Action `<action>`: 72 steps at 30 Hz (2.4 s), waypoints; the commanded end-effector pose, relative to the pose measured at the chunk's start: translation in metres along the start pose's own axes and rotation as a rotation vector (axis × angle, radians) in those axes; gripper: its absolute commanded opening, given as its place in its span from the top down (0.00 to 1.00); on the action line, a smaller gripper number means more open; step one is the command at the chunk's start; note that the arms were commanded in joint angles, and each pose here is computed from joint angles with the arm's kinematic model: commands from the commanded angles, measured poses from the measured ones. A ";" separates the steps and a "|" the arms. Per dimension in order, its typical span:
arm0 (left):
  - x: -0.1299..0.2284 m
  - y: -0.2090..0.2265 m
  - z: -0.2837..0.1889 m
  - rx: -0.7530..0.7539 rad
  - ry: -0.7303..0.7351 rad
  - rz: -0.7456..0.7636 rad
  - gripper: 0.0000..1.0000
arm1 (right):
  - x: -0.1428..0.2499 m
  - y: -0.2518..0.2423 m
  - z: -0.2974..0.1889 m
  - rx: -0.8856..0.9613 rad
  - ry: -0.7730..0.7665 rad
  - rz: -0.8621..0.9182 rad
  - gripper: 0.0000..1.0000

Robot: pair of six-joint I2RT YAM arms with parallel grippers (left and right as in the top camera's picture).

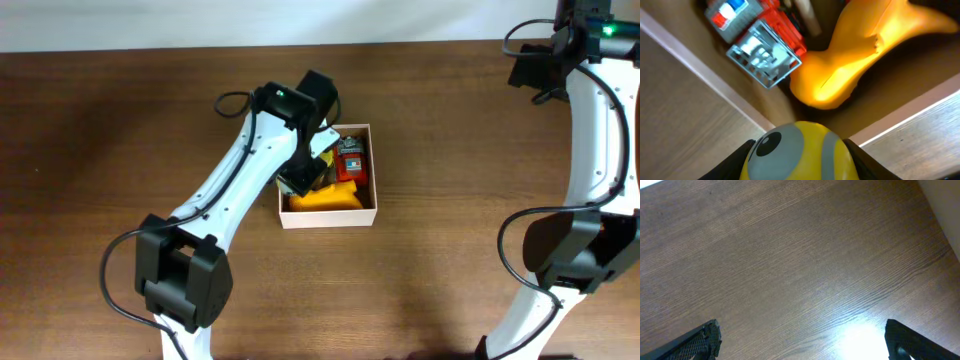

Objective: Pack container
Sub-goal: 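Lift the yellow ball and carry it right over the box, then lower the ball into the box's front-left corner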

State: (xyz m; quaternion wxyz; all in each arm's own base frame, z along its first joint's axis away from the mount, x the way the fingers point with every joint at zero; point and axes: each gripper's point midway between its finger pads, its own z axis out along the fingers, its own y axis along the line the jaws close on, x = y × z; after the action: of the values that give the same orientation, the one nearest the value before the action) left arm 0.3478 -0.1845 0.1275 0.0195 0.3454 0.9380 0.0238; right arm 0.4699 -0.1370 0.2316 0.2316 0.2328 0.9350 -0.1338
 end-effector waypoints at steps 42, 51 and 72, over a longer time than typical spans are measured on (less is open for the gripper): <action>-0.040 0.003 -0.022 0.008 -0.184 0.009 0.21 | 0.000 -0.001 -0.002 0.002 -0.005 0.010 0.01; 0.009 -0.007 -0.019 0.050 0.018 0.015 0.21 | 0.000 -0.001 -0.002 0.002 -0.005 0.011 0.01; 0.024 -0.024 -0.021 0.146 0.071 0.014 0.22 | 0.000 -0.001 -0.002 0.002 -0.005 0.011 0.01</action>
State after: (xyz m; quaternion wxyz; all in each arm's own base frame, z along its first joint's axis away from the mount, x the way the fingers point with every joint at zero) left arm 0.3093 -0.1745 0.1411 -0.0599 0.3502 0.9348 0.0064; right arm 0.4699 -0.1370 0.2315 0.2314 0.2327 0.9351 -0.1338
